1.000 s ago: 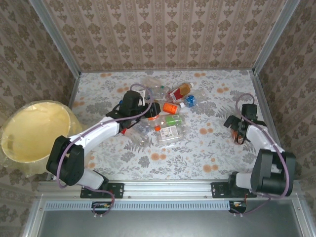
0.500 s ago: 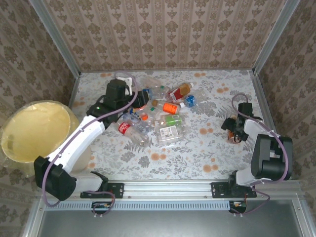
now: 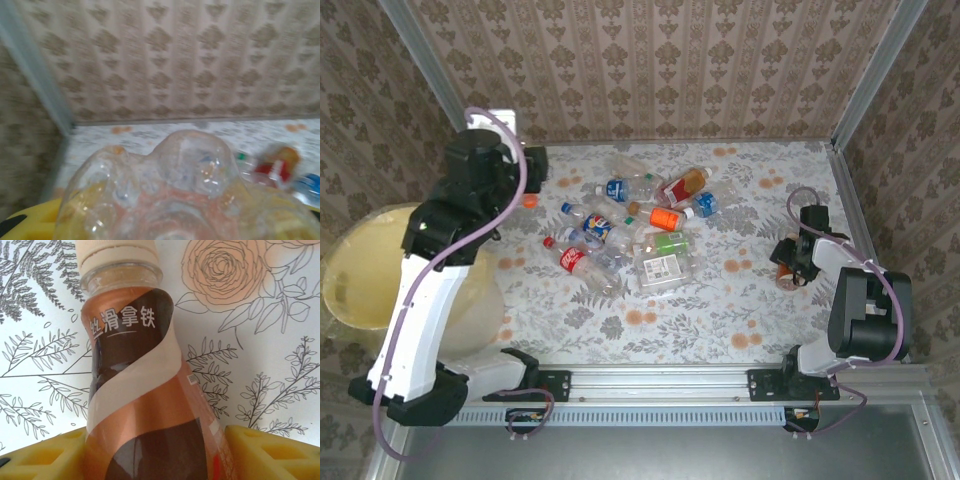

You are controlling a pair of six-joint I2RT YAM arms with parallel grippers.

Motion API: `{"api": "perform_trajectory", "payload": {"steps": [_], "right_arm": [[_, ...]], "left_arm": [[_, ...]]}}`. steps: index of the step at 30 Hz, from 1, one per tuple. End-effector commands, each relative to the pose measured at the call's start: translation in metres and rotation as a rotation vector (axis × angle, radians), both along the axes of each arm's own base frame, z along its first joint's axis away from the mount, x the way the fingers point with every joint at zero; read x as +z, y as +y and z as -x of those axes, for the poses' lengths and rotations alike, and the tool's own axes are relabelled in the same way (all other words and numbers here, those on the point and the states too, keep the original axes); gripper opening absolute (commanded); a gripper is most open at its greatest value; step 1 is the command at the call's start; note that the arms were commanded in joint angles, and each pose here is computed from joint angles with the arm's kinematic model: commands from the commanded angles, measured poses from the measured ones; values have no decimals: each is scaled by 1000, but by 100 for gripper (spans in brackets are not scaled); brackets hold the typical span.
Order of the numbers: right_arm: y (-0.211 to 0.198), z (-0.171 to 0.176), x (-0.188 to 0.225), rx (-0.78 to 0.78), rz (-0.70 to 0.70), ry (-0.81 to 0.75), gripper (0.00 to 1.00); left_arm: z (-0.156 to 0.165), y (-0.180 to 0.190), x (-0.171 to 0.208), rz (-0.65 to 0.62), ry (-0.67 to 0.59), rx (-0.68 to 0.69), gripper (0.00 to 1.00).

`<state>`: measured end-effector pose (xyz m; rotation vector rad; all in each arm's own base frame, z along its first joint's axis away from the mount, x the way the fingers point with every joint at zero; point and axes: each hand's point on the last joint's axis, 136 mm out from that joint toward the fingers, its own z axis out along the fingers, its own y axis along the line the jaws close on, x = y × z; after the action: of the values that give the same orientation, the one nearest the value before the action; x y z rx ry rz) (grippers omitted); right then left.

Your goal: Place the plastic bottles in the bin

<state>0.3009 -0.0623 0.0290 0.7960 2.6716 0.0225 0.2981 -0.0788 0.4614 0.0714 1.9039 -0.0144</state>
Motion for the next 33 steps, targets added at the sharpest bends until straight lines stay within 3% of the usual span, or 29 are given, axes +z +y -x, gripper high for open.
{"api": "perform_trajectory", "payload": {"steps": [1,6,8,15,21,27,33], "right_arm": [[5,-3,3,35,-8,6,63],[4,-4,6,44,4,-9,60],[5,-4,7,50,8,-13,59],[6,-5,8,65,15,-23,58],[7,-6,8,81,21,-24,56],[9,-6,10,92,27,-29,56],[10,-6,10,99,30,-32,53]], "left_arm": [[23,65,5,-246,25,247,50],[47,134,16,-402,52,574,49],[55,156,2,-393,111,653,49],[63,188,-84,-60,304,678,49],[37,201,-121,269,257,652,46],[3,192,-132,419,222,579,45],[-10,186,-132,474,199,548,45]]}}
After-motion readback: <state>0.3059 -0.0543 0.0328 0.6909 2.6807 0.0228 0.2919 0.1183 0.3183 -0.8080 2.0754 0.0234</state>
